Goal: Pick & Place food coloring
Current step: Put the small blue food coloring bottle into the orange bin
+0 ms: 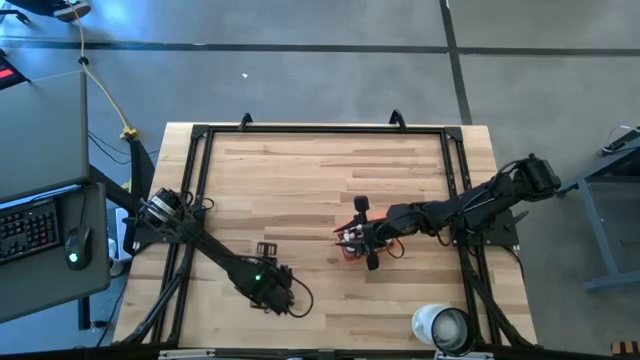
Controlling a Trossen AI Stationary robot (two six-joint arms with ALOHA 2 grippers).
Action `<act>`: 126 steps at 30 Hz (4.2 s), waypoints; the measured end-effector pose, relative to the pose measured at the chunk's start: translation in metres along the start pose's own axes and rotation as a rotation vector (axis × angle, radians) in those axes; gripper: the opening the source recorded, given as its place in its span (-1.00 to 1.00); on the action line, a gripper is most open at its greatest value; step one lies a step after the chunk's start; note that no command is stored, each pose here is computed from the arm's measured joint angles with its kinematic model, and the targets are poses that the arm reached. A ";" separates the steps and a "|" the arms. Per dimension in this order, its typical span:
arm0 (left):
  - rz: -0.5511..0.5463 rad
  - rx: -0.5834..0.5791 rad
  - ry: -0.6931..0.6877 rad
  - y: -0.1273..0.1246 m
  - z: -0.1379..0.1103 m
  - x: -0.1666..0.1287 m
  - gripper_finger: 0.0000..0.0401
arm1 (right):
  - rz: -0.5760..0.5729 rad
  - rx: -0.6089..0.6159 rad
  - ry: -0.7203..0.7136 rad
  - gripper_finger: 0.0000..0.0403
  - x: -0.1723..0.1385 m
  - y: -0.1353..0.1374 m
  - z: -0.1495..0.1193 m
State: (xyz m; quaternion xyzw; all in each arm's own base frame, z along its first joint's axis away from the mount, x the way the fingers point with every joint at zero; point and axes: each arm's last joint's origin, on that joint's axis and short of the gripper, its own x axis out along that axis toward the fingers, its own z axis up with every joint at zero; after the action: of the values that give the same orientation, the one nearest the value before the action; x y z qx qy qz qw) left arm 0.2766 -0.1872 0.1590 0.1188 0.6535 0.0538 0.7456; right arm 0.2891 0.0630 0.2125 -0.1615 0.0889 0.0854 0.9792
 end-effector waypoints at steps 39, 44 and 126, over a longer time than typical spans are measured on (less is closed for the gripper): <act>0.508 -0.371 0.281 0.105 -0.004 -0.017 -0.26 | 0.388 -0.073 0.074 -0.29 0.074 0.020 0.023; 0.508 -0.465 0.290 0.122 -0.027 -0.025 -0.26 | 0.457 -0.153 0.191 -0.29 0.119 0.035 0.009; 0.058 -0.934 -0.366 0.120 -0.063 0.003 -0.26 | 0.079 0.223 0.912 -0.65 -0.001 -0.047 -0.030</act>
State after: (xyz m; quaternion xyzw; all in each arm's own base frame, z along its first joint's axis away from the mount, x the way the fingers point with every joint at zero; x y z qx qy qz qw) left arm 0.2235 -0.0636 0.1783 -0.2020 0.4147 0.3395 0.8197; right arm 0.2927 0.0088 0.1991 -0.0728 0.5245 0.0331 0.8476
